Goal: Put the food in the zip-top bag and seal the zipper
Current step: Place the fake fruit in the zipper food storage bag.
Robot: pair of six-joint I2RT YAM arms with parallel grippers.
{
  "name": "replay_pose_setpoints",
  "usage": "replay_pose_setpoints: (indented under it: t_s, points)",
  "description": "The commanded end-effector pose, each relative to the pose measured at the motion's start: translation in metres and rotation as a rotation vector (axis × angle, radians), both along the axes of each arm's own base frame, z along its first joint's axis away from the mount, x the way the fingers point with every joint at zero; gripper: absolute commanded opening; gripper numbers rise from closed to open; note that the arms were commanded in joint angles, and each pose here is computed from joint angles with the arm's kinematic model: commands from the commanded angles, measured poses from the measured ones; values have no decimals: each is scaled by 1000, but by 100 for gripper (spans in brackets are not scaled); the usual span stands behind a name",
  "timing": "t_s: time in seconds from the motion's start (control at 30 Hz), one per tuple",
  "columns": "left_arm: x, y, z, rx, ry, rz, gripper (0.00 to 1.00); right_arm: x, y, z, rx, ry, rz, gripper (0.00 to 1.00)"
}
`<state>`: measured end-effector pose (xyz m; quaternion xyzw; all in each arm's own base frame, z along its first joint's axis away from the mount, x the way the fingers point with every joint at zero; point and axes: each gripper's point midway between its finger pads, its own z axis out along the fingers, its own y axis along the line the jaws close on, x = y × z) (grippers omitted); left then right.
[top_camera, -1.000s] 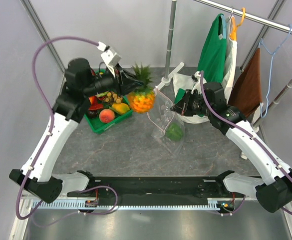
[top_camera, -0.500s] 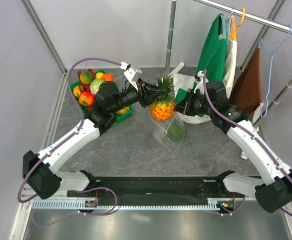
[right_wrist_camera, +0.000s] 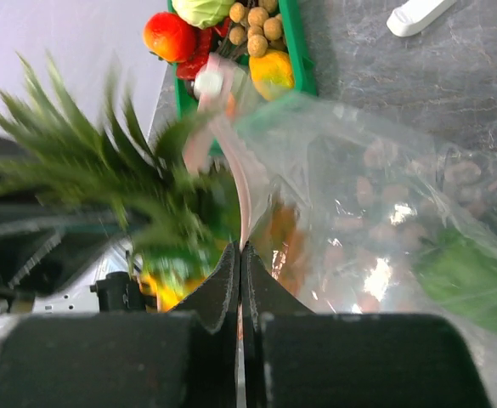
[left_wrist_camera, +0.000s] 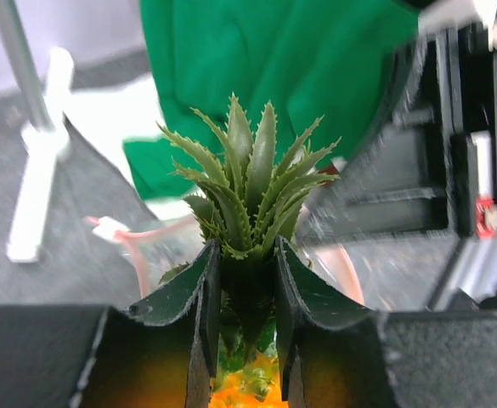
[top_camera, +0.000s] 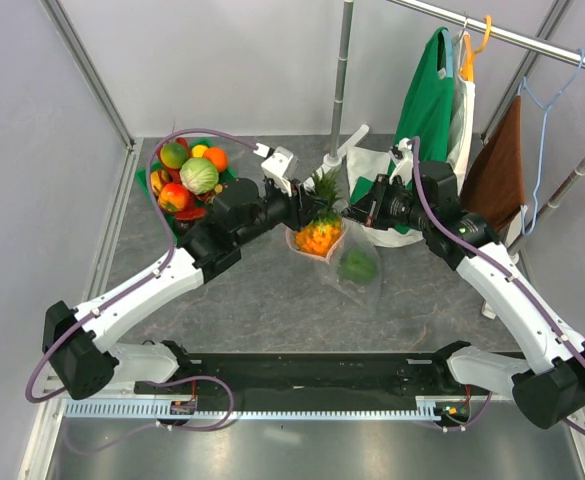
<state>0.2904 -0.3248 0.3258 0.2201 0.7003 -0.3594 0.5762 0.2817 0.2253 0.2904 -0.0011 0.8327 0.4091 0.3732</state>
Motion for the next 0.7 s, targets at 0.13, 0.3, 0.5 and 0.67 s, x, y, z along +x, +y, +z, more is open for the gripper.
replay_pose_setpoints:
  t_s: [0.13,0.3,0.5,0.67]
  points:
    - [-26,42,25,-9,70,69,58,0,1,46,70,-121,7,0]
    - [-31,81,27,-2,126,108,76,-2,0,49,76,-130,14,0]
    - [-47,89,-14,55,236,96,65,-1,0,53,77,-145,16,0]
    - [-47,70,-35,98,353,22,67,-2,-2,58,81,-159,12,0]
